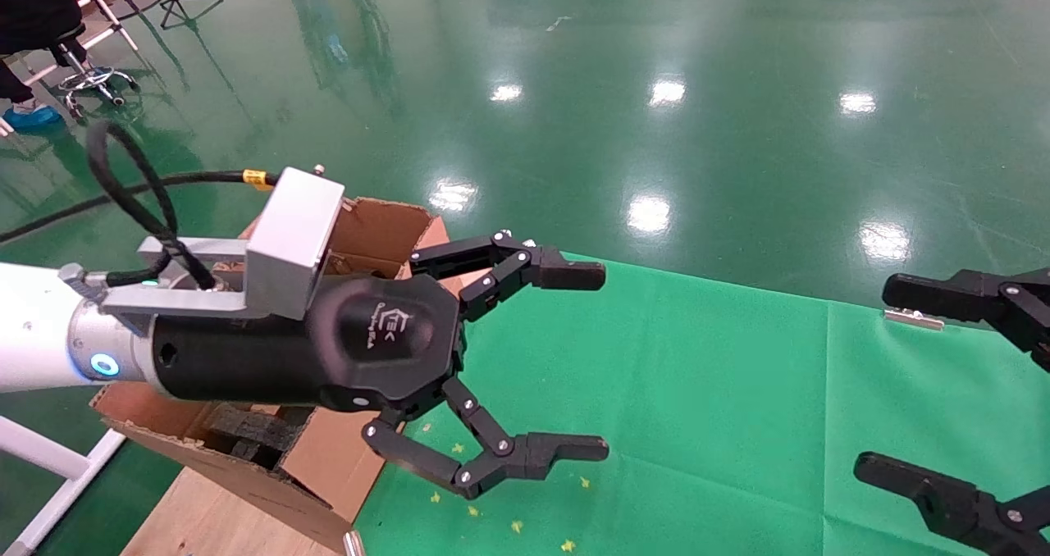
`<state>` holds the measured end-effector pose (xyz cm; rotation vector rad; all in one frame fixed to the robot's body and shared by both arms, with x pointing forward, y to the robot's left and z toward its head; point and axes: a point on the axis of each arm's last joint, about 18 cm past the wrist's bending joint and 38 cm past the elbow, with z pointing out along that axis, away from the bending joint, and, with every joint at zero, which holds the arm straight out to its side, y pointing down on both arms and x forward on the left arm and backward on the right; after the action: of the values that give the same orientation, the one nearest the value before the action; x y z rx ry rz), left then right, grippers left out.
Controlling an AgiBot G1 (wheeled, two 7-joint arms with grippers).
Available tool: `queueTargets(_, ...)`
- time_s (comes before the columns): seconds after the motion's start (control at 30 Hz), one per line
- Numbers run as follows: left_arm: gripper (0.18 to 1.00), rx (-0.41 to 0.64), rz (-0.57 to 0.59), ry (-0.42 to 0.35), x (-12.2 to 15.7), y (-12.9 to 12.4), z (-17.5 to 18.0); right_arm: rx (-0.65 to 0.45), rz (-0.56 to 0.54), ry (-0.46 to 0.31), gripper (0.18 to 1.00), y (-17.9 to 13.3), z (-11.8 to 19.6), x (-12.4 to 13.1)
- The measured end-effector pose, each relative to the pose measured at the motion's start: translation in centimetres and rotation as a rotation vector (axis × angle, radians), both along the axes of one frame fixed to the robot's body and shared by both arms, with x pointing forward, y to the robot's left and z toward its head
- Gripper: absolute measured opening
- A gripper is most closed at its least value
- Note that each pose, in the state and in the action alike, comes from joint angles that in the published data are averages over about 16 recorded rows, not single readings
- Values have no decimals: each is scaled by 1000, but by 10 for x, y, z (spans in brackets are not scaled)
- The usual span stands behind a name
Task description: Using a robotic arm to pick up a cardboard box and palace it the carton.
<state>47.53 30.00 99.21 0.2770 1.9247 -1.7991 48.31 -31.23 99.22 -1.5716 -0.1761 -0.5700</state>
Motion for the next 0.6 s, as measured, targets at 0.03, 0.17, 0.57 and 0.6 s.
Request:
queueTargets(0.03,1001,0,0,0,0,0,0,0,0,0,1001,0,0,0)
queueTargets(0.17,1001,0,1,0,0,0,0,0,0,0,1001,0,0,0)
queueTargets(0.57,1001,0,1,1,0,0,0,0,0,0,1001,0,0,0)
queueTargets(0.6,1001,1,1,1,0,0,0,0,0,0,1001,0,0,0)
